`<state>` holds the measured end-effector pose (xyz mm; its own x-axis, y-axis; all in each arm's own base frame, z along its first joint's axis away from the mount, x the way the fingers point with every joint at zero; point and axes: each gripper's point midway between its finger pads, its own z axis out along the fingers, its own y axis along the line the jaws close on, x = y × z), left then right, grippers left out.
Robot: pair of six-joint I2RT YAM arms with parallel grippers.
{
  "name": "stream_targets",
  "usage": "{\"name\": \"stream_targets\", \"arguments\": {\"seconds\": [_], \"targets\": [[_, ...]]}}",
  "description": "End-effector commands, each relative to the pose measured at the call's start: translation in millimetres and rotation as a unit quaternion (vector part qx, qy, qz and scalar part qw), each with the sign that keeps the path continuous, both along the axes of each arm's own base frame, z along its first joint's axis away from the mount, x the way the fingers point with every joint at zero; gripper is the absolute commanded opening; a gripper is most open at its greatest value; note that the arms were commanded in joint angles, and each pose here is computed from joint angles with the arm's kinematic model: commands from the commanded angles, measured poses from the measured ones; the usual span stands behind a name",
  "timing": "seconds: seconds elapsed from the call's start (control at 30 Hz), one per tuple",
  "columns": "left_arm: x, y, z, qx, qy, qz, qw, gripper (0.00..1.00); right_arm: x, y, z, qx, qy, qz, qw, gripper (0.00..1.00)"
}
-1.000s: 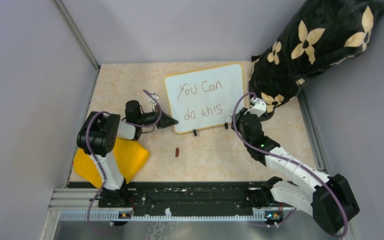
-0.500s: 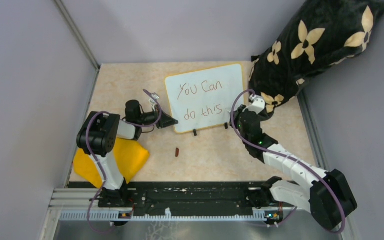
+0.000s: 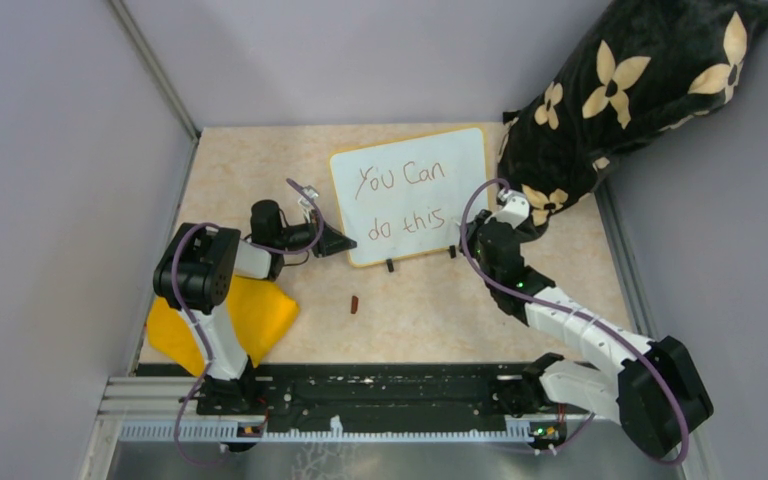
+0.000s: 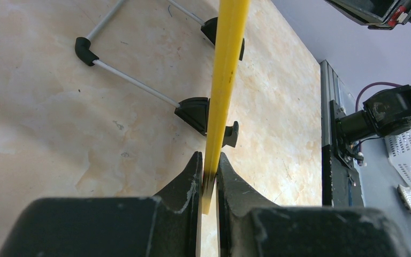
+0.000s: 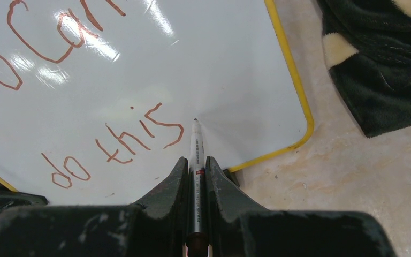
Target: Write a sentence on the whiteboard
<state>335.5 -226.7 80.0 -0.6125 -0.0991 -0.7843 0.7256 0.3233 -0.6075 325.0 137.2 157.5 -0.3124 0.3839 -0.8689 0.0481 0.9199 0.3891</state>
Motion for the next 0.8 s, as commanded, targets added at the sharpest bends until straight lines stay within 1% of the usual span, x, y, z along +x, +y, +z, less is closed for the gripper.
{"name": "stream_targets", "arguments": {"seconds": [0.0, 0.77], "targets": [[0.6, -0.1, -7.6, 0.011, 0.016, 0.008, 1.0, 0.0, 12.7, 0.5, 26.6, 0.017, -0.033, -0.006, 0.999, 0.0], [1.4, -0.2, -7.2, 0.012, 0.015, 0.008, 1.0, 0.0, 14.8, 0.6, 9.7, 0.011, -0.014, -0.004, 1.0, 0.0]]}}
